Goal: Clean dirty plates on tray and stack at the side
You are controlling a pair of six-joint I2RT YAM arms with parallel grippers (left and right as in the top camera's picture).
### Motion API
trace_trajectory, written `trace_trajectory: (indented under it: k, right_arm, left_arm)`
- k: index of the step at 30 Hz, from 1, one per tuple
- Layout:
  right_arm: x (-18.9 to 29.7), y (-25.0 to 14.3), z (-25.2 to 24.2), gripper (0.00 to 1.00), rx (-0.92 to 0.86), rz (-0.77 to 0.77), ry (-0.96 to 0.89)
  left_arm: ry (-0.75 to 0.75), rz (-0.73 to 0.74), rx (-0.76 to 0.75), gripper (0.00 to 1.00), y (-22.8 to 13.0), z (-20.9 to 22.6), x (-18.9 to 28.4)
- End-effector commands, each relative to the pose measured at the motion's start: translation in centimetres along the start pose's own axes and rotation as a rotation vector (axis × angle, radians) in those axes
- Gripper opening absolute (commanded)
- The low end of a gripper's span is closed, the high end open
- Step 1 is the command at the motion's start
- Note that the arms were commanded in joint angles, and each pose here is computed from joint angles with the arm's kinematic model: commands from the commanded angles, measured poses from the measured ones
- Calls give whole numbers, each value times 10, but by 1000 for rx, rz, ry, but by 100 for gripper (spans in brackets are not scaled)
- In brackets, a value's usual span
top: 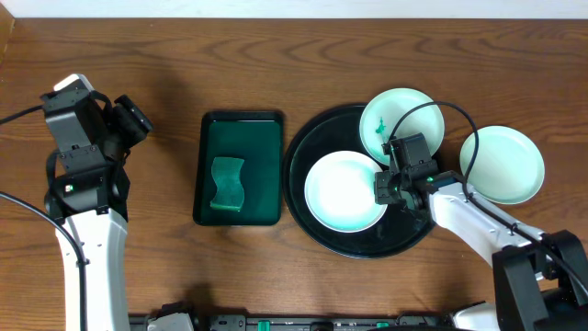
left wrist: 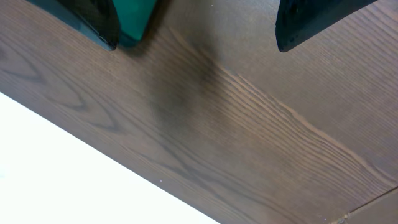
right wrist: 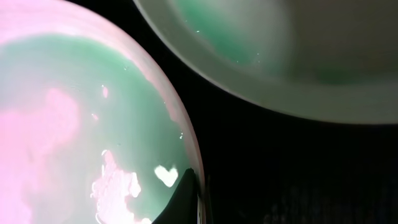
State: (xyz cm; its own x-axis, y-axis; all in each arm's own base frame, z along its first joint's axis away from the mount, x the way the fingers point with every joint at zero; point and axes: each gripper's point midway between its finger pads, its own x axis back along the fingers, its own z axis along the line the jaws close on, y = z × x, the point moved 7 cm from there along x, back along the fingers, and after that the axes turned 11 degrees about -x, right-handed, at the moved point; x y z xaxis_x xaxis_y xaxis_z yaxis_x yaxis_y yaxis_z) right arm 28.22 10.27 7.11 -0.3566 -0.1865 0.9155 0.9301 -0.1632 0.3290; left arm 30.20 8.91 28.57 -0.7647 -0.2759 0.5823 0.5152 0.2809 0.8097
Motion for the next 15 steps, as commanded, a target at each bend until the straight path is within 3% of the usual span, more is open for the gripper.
trace_trajectory:
  k: [1,15]
  right_arm:
    - [9,2,8,1,13,-6,51]
    - [13,4,8,1,14,-24,42]
  left_arm:
    - [12,0,3,80,0,2,0]
    - [12,-1,3,80,0,2,0]
